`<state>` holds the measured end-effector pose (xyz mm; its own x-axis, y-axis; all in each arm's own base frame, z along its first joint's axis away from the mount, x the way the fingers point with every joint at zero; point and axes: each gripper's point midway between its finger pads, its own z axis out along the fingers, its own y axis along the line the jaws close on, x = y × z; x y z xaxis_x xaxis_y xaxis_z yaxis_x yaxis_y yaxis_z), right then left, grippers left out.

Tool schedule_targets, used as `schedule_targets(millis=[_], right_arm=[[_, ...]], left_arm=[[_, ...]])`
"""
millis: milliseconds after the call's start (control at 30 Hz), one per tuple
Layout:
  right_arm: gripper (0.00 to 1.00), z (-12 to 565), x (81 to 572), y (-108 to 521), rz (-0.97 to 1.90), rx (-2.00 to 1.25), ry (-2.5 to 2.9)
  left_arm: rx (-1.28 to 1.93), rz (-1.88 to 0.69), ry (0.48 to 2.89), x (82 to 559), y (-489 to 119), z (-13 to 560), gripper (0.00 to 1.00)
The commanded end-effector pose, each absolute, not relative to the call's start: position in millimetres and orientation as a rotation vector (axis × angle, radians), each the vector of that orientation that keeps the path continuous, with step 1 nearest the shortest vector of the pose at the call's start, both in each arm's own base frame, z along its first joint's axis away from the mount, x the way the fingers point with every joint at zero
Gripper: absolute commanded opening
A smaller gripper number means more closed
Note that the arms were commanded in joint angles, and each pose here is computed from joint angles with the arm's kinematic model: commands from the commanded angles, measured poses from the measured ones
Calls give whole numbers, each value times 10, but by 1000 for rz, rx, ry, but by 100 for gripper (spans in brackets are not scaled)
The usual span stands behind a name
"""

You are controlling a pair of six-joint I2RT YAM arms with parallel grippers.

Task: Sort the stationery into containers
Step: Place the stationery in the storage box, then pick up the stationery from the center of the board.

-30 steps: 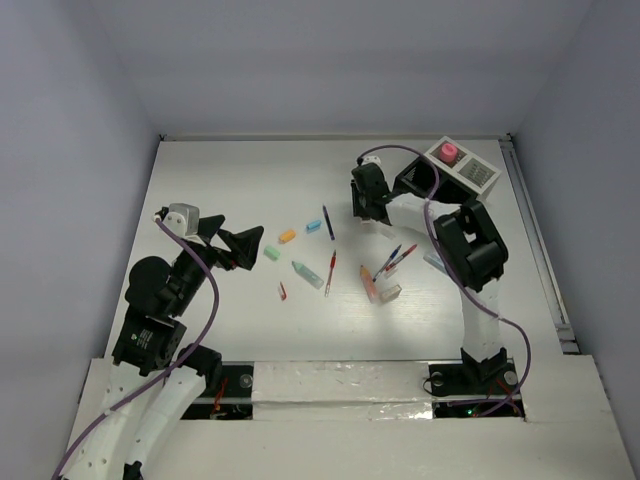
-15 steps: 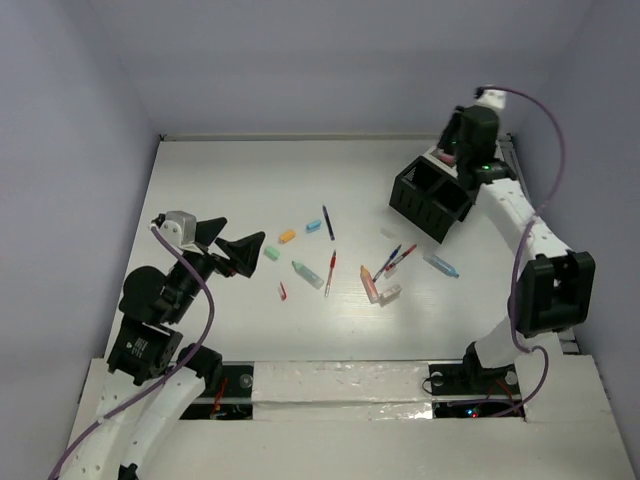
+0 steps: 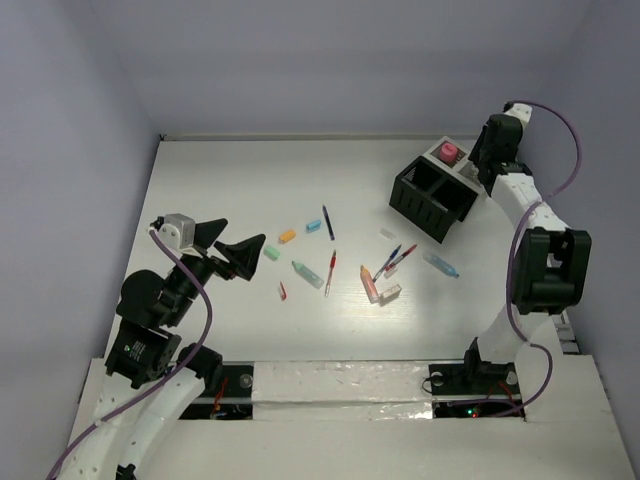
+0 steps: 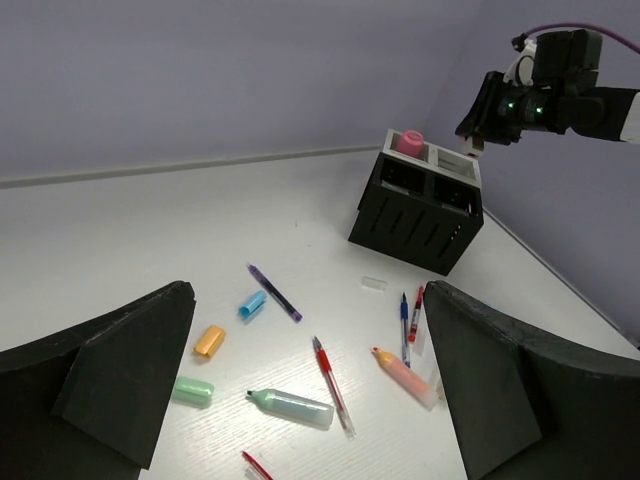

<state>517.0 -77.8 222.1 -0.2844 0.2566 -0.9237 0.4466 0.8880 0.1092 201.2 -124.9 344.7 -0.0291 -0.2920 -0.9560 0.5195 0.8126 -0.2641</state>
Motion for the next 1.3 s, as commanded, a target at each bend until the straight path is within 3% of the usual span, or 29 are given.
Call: schedule_targets(millis=[0, 167, 367, 433, 600, 700, 833, 933, 1100, 1267], right_arm=[[12, 2491, 5341, -870, -259, 458, 1828], [14, 2216, 5413, -872, -273, 444, 1884], [33, 2000, 5410, -932, -292, 469, 1931], [43, 2024, 5383, -925, -282, 482, 1924], [84, 2130, 5314, -890, -250, 499, 1906], [93, 2281, 5277, -837, -213, 489, 1888], [92, 2464, 5136, -535, -58, 455, 1881], [91, 2671, 4896, 149, 121, 335, 1871], [89, 2301, 3962, 1382, 373, 60, 2007], [86, 1592, 2929, 1712, 524, -69, 2284]], left_arm=[[195, -659, 1408, 1984, -1236, 3595, 99], [199, -658, 1419, 2007, -1252, 3569, 99], [195, -654, 1422, 2016, -1248, 3565, 99], [194, -653, 1424, 2025, -1249, 3563, 99], [197, -658, 1424, 2020, -1256, 3563, 99], [197, -658, 1424, 2023, -1257, 3563, 99], [195, -654, 1427, 2033, -1255, 3556, 99], [188, -647, 1430, 2044, -1243, 3553, 99], [187, -642, 1440, 2059, -1243, 3528, 99], [189, -647, 1437, 2054, -1251, 3536, 99]])
